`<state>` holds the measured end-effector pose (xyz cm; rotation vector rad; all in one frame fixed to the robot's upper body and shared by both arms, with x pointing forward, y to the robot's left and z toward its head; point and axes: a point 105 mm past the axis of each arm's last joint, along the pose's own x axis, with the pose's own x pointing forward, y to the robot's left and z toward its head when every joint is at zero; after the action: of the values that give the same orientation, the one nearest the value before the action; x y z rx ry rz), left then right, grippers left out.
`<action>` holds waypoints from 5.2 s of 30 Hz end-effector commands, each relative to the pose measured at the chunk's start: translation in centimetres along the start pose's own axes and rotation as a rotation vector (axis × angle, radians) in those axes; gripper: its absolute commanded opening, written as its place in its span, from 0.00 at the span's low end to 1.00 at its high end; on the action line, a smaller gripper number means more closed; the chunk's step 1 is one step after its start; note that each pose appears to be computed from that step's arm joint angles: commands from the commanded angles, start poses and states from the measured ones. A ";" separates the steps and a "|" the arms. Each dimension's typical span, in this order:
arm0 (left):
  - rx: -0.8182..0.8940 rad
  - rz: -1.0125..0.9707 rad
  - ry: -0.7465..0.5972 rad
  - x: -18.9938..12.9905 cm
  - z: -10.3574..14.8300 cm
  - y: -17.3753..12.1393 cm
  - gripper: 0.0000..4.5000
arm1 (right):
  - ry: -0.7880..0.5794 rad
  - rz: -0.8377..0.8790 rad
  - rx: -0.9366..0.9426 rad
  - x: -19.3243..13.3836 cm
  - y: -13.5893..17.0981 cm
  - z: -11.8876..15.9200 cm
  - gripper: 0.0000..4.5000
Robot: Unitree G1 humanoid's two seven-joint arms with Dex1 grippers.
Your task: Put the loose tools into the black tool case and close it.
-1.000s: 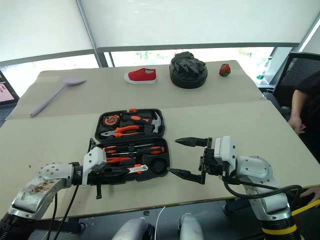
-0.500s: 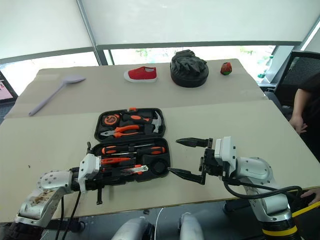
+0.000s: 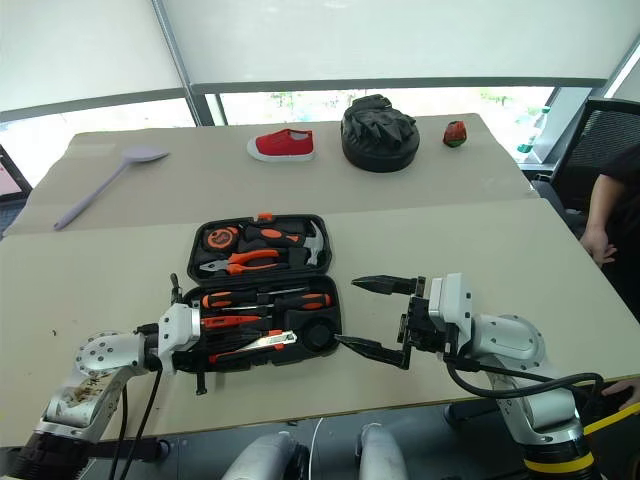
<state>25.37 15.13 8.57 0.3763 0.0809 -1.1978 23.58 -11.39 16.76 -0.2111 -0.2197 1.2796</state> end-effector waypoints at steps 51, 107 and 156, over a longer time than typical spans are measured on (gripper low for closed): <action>-0.063 -0.125 -0.404 -2.0 8.1 -1.3 0.98 | 0.856 -0.214 0.020 -12.7 -10.1 -7.2 1.00; -0.064 0.191 -0.208 -6.5 3.1 -1.5 1.00 | 0.592 0.669 0.003 5.8 1.4 -4.3 0.58; -0.289 0.233 0.121 -0.9 -1.2 3.3 0.00 | 0.451 0.169 0.047 2.0 -3.6 -6.6 0.00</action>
<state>29.21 20.64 8.52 0.2062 0.3253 -0.7923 30.88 -12.89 10.55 -0.5093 0.2849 1.2527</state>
